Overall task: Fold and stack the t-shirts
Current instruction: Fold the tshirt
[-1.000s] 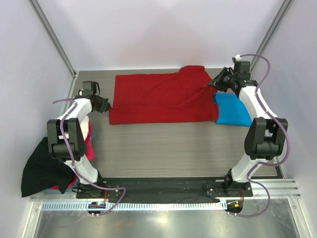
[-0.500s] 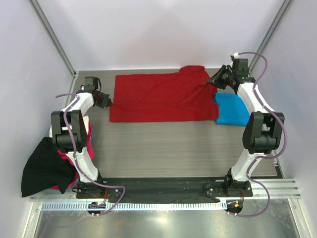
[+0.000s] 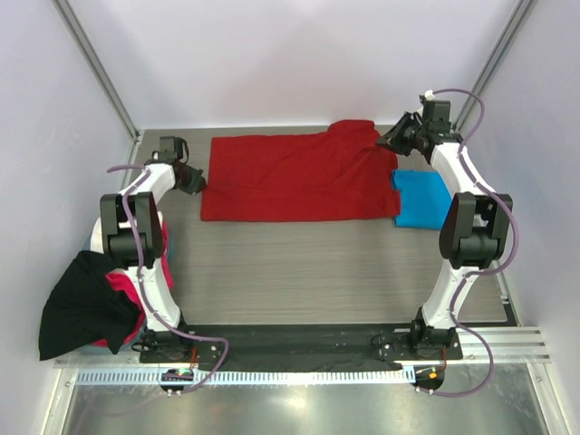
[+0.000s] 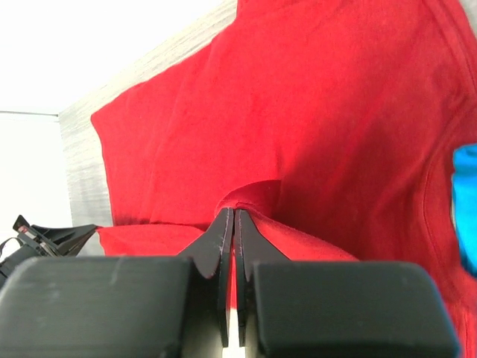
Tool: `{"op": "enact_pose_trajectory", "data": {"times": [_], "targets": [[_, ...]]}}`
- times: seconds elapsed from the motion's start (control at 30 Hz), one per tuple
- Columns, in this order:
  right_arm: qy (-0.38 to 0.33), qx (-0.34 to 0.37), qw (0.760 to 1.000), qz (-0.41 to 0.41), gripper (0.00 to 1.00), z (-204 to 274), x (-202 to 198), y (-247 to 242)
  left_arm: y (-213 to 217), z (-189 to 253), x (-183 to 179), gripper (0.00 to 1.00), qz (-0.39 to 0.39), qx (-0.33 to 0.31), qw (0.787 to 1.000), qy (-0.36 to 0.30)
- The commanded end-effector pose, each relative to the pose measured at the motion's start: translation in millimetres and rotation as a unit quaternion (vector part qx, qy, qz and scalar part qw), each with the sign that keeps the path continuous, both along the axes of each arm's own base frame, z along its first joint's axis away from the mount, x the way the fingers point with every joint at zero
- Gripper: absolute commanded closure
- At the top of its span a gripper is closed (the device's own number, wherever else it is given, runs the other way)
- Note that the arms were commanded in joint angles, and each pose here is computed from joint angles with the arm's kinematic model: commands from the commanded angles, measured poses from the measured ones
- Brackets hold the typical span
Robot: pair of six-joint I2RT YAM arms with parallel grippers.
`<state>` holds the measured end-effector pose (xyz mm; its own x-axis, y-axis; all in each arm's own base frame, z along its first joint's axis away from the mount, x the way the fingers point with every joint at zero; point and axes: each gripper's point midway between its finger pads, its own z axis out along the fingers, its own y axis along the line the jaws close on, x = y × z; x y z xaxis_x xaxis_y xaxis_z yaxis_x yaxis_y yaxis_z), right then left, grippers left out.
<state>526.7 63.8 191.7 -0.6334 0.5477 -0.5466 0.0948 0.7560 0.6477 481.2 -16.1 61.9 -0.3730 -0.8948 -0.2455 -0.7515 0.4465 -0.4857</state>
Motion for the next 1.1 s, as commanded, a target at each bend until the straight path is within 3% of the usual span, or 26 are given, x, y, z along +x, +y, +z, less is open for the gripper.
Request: {"op": "enact_pose_trajectory", "data": {"times": [0.0, 0.03, 0.13, 0.2, 0.27, 0.37, 0.43, 0.47, 0.5, 0.7, 0.87, 1.07], "targets": [[-0.039, 0.002, 0.999, 0.004, 0.89, 20.3, 22.1, 0.7, 8.9, 2.1, 14.2, 1.00, -0.002, 0.028, 1.000, -0.006], [-0.028, 0.002, 1.000, 0.004, 0.82, 8.2, 26.3, 0.5, 6.5, -5.4, 14.9, 0.99, -0.016, 0.026, 1.000, 0.001], [-0.016, -0.004, 1.000, -0.003, 0.48, -8.2, 35.2, -3.1, -4.9, 1.1, 29.9, 0.71, -0.048, 0.008, 0.998, -0.026], [-0.010, -0.011, 1.000, -0.009, 0.35, -13.9, 31.5, -5.9, -5.9, 12.0, 30.9, 0.56, -0.055, 0.011, 0.997, -0.054], [-0.017, -0.022, 0.999, -0.021, 0.29, -5.5, 23.7, -10.7, -2.8, 35.9, 28.5, 0.41, -0.054, 0.027, 0.995, -0.085], [-0.017, -0.045, 0.998, -0.047, 0.27, 0.2, 2.6, -20.7, -6.0, 45.4, 15.9, 0.36, -0.061, 0.036, 0.993, -0.093], [0.002, -0.047, 0.997, -0.062, 0.27, -17.3, -17.2, -23.9, -7.8, 51.2, 0.1, 0.35, -0.060, 0.037, 0.993, -0.095], [-0.017, -0.046, 0.996, -0.069, 0.28, -0.4, -27.5, -24.0, -10.0, 49.3, -7.0, 0.35, -0.061, 0.036, 0.993, -0.091], [0.002, -0.045, 0.996, -0.077, 0.30, -20.0, -42.5, -24.4, -11.6, 61.5, -12.5, 0.35, -0.061, 0.042, 0.992, -0.104], [-0.008, -0.018, 0.989, -0.145, 0.35, -35.6, -104.9, -26.2, -17.1, 44.8, -63.8, 0.39, -0.041, 0.027, 0.995, -0.086], [-0.045, 0.037, 0.979, -0.196, 0.35, -52.2, -132.0, -20.6, -21.4, 37.9, -88.3, 0.45, -0.020, 0.001, 0.995, -0.099], [-0.047, 0.014, 0.975, -0.215, 0.38, -73.7, -137.4, -11.0, -36.1, 30.7, -102.4, 0.47, -0.030, -0.001, 0.993, -0.115]]}}
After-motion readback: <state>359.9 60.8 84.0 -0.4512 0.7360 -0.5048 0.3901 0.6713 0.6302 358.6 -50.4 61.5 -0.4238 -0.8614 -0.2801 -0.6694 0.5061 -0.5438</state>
